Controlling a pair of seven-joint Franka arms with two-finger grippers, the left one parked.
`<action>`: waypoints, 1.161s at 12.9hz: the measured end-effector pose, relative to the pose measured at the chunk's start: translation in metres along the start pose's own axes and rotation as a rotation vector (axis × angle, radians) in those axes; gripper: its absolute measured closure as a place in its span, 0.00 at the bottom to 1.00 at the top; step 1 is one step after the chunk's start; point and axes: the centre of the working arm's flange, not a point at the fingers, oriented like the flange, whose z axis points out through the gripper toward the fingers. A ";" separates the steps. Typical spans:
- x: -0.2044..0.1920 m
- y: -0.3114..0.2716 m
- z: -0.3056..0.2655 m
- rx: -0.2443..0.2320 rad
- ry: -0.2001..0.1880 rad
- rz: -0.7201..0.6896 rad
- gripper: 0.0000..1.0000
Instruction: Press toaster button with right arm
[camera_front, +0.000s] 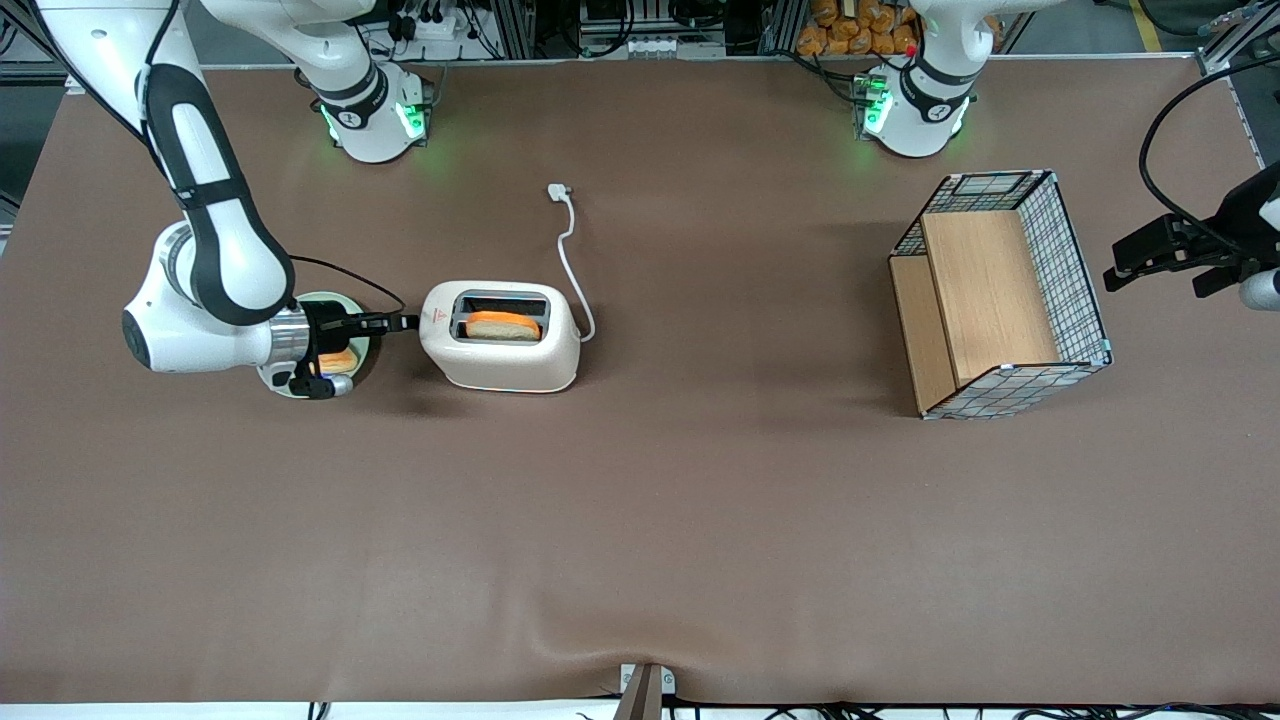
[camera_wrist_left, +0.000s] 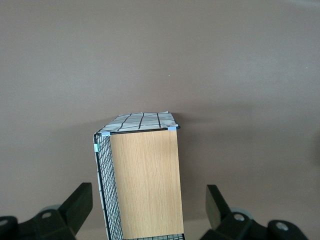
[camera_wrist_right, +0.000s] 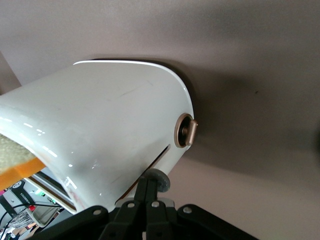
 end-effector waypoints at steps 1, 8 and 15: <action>0.001 0.002 0.002 0.001 -0.001 -0.003 0.99; 0.009 0.016 0.015 0.024 -0.004 -0.011 0.99; 0.013 0.022 0.021 0.033 0.000 0.001 0.99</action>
